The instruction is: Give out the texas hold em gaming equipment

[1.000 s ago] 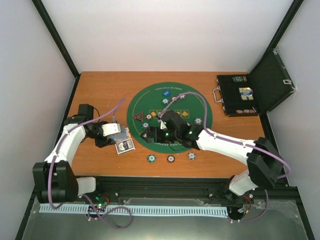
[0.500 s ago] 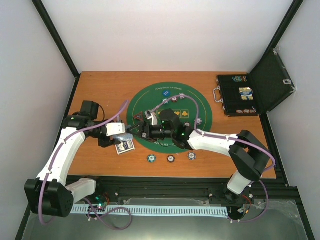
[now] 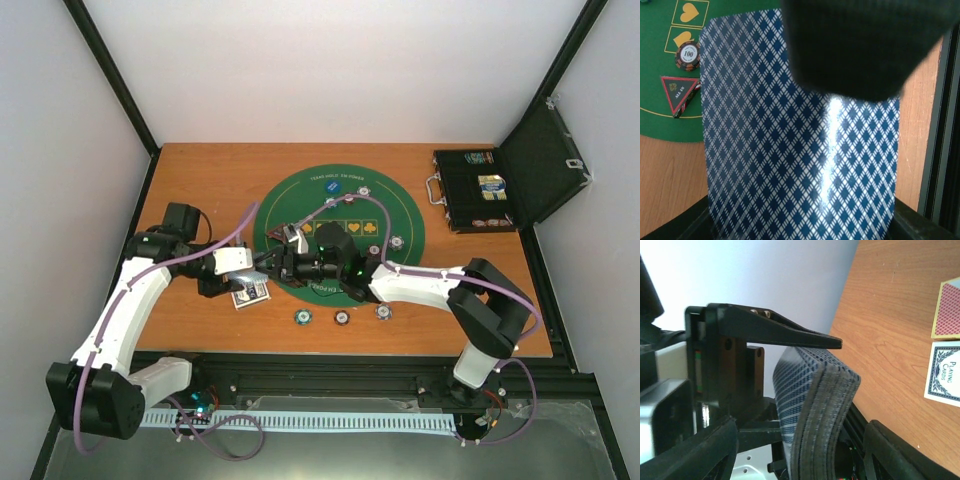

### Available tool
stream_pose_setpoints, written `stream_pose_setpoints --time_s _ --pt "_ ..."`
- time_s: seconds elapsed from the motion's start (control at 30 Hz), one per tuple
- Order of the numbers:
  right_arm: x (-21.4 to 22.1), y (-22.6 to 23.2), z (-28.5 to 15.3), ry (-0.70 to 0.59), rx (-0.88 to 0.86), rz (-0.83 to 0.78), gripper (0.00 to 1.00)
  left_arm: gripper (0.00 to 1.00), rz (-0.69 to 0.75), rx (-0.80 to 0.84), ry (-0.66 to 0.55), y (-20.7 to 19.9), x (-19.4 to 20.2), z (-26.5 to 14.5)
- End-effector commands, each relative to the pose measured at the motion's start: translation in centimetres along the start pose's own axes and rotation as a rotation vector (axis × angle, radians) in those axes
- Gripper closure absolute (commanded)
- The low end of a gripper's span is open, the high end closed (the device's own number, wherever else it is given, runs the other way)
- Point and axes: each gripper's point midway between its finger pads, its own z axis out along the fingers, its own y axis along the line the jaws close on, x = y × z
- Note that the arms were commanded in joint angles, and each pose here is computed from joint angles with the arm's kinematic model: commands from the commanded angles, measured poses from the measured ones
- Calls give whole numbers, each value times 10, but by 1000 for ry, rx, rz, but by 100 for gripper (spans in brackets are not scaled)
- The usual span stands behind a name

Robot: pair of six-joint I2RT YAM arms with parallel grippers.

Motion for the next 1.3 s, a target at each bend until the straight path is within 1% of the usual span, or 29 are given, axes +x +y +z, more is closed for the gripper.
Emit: stream_pose_setpoints --time_s 0.0,0.2,0.27,0.3,0.4,0.43,0.47,0.53,0.57,0.6,0.77,0.97,1.2,1.27 --pt "3 12 13 11 -47 -8 33 99 19 -20 -50 0 -17 -14" --pt "5 14 20 20 -70 7 43 99 28 -28 -59 -1 -18 -16" --pt "6 15 23 23 -76 9 49 99 27 -27 -62 -1 -19 -16" --pt "7 14 25 27 -75 10 53 99 28 -27 -65 -2 -20 -16" --pt "10 10 27 31 -74 23 70 99 27 -24 -77 -3 -22 -18" --pt "10 9 27 28 -76 29 75 91 25 -22 -83 -4 -23 -18" --pt "10 8 28 26 -75 33 79 69 25 -15 -89 -6 -23 -18" --pt "11 7 27 24 -79 40 86 21 27 5 -93 -12 -22 -17" --pt "11 6 26 22 -79 43 89 3 18 10 -94 -14 -21 -16" --pt "12 5 26 20 -78 47 91 1 12 16 -94 -16 -21 -16" --pt "20 1 25 28 -86 57 93 0 -9 84 -87 -25 -18 -12" --pt "26 10 29 60 -122 26 92 0 5 114 -80 -30 -14 -7" --pt "31 9 33 79 -124 16 92 0 2 125 -58 -31 -9 -4" --pt "31 6 34 82 -114 20 92 2 -1 119 -66 -29 -12 -5"
